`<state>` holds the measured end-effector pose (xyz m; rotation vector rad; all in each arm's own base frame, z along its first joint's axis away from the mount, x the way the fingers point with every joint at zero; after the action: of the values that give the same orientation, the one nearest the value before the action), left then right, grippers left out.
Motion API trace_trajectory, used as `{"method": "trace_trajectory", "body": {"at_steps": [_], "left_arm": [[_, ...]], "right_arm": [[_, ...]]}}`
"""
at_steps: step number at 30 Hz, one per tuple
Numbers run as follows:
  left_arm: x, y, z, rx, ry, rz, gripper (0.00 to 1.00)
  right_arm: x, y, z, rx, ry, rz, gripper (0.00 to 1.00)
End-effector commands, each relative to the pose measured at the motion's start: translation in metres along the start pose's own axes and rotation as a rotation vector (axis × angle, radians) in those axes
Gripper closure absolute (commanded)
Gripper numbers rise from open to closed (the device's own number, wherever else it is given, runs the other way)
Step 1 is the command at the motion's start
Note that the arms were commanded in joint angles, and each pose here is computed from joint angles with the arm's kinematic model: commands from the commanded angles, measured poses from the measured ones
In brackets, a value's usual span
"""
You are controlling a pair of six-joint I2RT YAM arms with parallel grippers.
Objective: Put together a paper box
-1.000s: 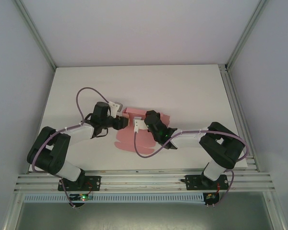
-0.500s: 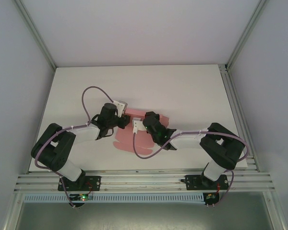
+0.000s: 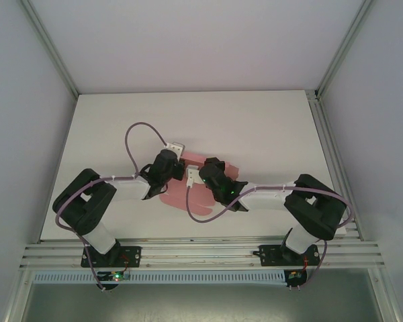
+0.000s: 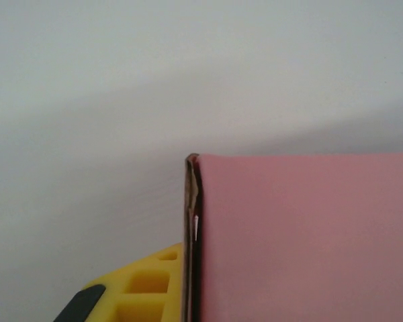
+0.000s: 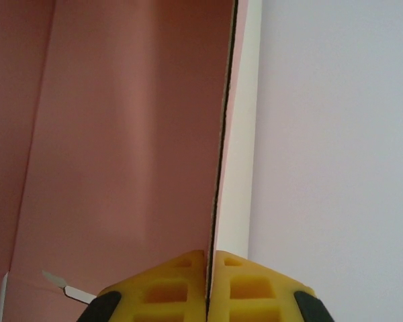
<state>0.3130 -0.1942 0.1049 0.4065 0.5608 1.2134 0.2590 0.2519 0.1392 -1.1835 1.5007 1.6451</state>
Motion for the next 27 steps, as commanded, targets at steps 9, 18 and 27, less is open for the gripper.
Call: {"method": "trace_trajectory", "body": {"at_steps": [9, 18, 27], "left_arm": [[0.046, -0.011, -0.039, 0.092, -0.066, 0.599, 0.90], [0.026, -0.013, -0.040, 0.090, -0.066, 0.350, 0.97], [0.013, -0.007, -0.016, 0.011, 0.002, 0.263, 1.00]], "right_arm": [[0.011, 0.015, -0.005, -0.020, 0.027, 0.095, 1.00], [-0.010, 0.008, -0.015, 0.004, -0.145, 0.052, 0.63], [-0.051, 0.052, -0.040, -0.112, -0.327, -0.025, 0.02]]}}
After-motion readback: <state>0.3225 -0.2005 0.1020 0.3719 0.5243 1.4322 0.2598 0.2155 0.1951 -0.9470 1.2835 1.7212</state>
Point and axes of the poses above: each hand's point on the last joint's axis, 136 mm out from that joint toward the fingers, its own y axis back along the fingers, its own x axis along the line the jaws close on, z = x × y, the point moved 7 cm from there along y, back along the fingers, and after that the axes turned 9 degrees about y, right-handed, at the moved point
